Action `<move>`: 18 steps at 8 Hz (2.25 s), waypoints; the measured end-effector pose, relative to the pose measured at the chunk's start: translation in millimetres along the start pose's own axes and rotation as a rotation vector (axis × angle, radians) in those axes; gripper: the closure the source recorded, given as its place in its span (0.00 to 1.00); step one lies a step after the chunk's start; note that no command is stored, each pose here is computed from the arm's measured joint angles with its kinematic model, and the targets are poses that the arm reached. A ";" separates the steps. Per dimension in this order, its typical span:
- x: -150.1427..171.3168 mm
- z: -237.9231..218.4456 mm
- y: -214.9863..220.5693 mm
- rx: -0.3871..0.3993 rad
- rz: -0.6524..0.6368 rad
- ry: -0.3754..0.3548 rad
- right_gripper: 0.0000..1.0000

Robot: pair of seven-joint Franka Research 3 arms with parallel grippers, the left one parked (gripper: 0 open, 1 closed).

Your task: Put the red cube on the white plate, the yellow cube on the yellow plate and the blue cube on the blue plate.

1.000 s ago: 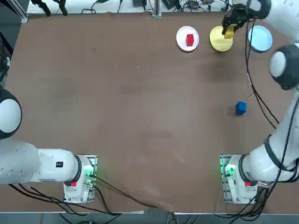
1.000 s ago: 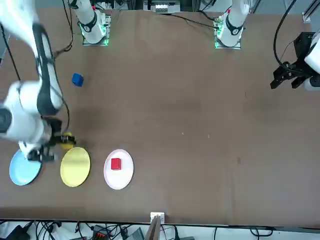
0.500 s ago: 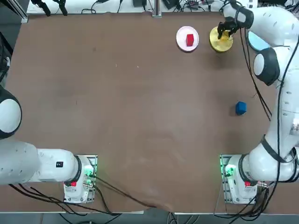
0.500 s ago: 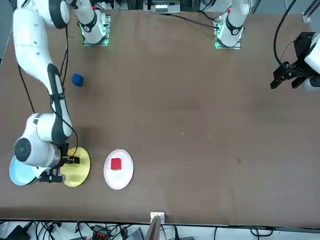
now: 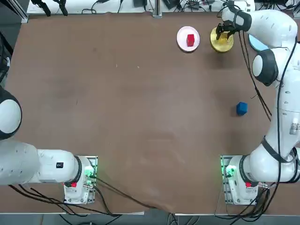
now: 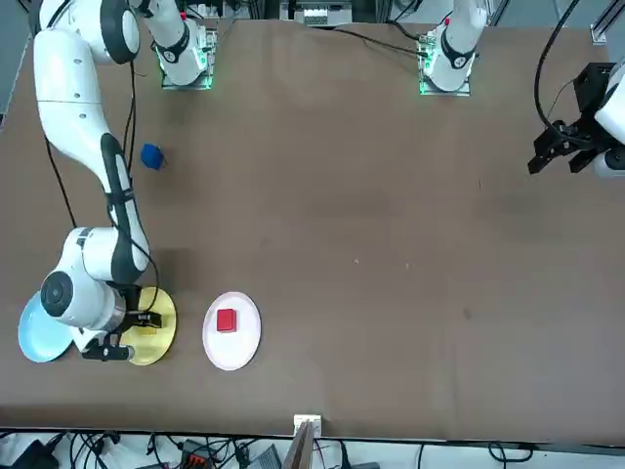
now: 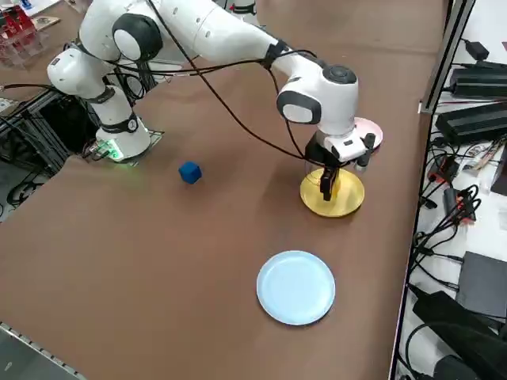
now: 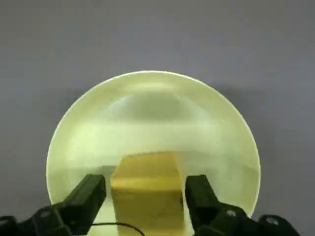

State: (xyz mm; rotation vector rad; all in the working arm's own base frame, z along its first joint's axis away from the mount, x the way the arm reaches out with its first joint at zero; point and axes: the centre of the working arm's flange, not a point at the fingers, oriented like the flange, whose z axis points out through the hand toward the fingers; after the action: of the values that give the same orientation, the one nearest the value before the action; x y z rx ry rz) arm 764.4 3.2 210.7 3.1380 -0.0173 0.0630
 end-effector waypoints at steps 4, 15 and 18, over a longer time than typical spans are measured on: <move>5.3 -96.1 -3.2 0.004 -0.007 -0.017 0.00; -313.9 -128.3 64.7 0.082 -0.050 -0.418 0.07; -373.3 -75.5 113.1 0.083 0.089 -0.331 0.05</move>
State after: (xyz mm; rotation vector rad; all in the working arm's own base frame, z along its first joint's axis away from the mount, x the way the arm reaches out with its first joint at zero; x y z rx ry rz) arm 387.1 -105.6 271.5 3.1867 -0.1580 -0.4660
